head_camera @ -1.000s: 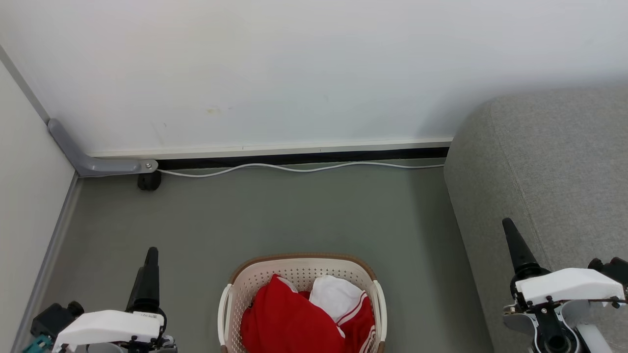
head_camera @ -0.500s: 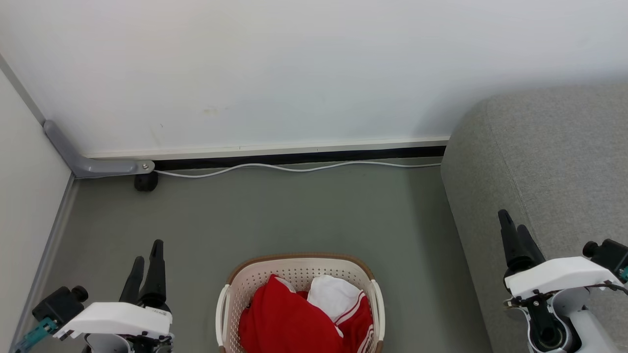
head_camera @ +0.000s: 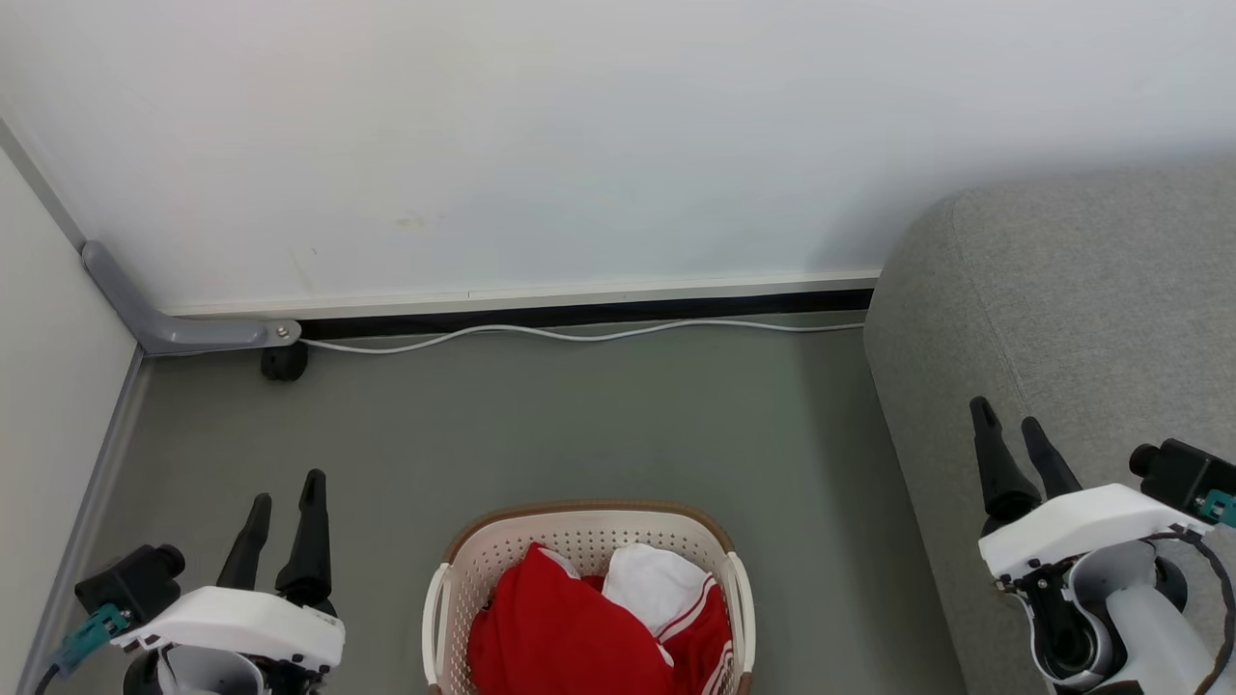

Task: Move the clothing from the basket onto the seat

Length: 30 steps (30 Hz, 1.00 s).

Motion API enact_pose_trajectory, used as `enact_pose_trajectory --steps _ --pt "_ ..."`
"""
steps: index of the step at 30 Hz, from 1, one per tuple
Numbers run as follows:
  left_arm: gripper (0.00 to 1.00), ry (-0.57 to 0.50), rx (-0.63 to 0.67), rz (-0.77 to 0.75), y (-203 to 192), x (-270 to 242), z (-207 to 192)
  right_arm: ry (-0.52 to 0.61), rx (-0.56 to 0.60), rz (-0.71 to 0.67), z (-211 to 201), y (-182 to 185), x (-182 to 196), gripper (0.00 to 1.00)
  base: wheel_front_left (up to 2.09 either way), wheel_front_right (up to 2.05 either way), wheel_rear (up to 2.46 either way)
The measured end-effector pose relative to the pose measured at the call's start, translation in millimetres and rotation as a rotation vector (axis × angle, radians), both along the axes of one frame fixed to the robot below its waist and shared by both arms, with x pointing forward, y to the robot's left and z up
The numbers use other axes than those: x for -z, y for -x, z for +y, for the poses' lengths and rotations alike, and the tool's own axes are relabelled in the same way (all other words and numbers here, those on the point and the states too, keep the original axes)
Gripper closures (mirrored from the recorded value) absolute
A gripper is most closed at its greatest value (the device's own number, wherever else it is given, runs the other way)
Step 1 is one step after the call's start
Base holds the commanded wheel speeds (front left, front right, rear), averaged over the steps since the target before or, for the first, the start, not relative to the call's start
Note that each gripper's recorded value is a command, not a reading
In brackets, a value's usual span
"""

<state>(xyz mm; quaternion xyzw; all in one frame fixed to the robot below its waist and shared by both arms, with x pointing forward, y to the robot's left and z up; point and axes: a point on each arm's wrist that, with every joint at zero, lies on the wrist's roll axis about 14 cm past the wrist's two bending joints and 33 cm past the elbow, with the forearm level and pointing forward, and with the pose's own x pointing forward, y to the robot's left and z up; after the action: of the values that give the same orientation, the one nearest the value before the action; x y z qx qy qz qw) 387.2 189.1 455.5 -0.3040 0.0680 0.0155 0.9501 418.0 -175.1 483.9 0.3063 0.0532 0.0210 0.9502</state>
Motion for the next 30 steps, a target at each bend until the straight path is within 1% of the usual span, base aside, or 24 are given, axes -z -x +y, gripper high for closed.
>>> enact_pose_trajectory --steps 14,23,30 --pt "0.00 -0.220 0.012 -0.025 -7 -4 9 0.208 -0.042 -0.053 1 -9 -10 0.00 0.00 0.00 0.00" --pt "0.00 -0.326 0.020 -0.024 -8 -1 14 0.334 -0.064 -0.087 1 -16 -16 0.00 0.00 0.00 0.00" --pt "0.00 -0.390 0.029 -0.047 -13 -7 14 0.407 -0.080 -0.111 3 -19 -20 0.00 0.00 0.00 0.00"
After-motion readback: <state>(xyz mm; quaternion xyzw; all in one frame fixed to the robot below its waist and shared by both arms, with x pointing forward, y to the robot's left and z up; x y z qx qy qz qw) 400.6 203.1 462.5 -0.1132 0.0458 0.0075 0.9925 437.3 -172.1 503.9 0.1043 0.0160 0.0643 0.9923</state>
